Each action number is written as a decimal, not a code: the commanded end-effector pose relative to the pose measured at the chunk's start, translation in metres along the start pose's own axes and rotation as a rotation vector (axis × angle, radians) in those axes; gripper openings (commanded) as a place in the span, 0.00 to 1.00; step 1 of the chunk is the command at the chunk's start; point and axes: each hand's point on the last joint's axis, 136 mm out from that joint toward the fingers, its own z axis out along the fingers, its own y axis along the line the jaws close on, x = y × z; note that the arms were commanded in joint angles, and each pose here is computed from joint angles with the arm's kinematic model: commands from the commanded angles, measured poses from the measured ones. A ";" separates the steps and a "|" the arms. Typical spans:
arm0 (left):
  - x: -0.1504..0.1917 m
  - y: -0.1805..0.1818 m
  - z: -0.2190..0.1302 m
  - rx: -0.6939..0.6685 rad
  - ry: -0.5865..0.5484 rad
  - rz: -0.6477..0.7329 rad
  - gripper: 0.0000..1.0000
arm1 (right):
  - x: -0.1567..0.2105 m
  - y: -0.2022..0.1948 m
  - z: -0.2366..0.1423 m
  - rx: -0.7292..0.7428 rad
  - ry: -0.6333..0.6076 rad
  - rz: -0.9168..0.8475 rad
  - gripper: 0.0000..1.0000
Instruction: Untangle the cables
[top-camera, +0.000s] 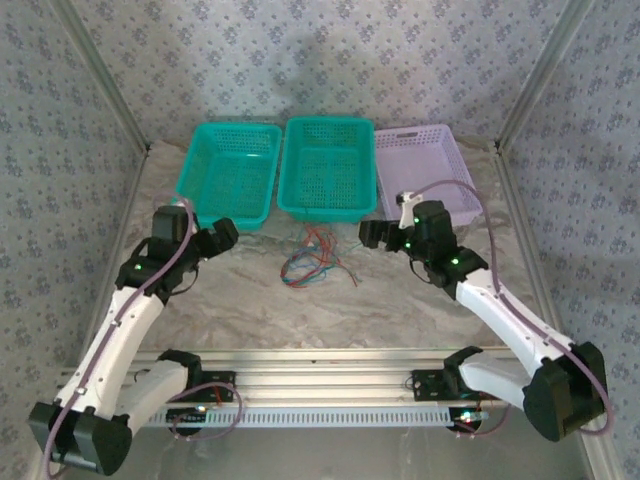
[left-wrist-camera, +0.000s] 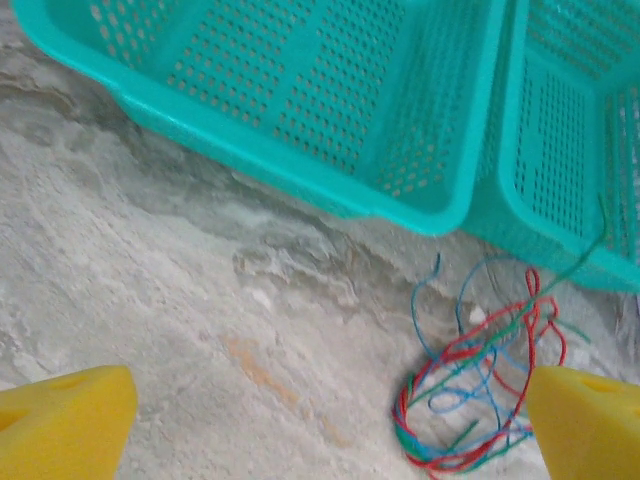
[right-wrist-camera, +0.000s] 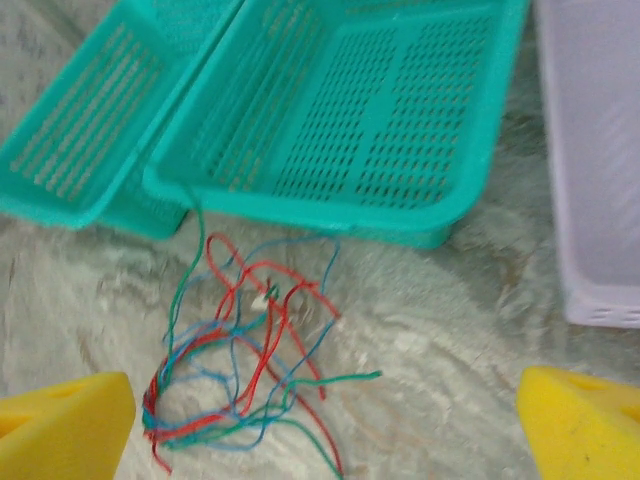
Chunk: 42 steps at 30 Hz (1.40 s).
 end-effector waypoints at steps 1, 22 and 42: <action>0.020 0.003 -0.003 -0.027 0.036 0.041 1.00 | 0.011 0.018 0.007 -0.025 0.082 -0.083 1.00; 0.117 -0.071 0.060 0.174 0.221 0.138 0.98 | 0.073 0.065 0.051 -0.157 0.304 -0.126 0.72; 0.168 -0.086 0.115 0.140 0.323 0.176 0.86 | 0.096 0.065 0.117 -0.093 0.424 -0.075 0.43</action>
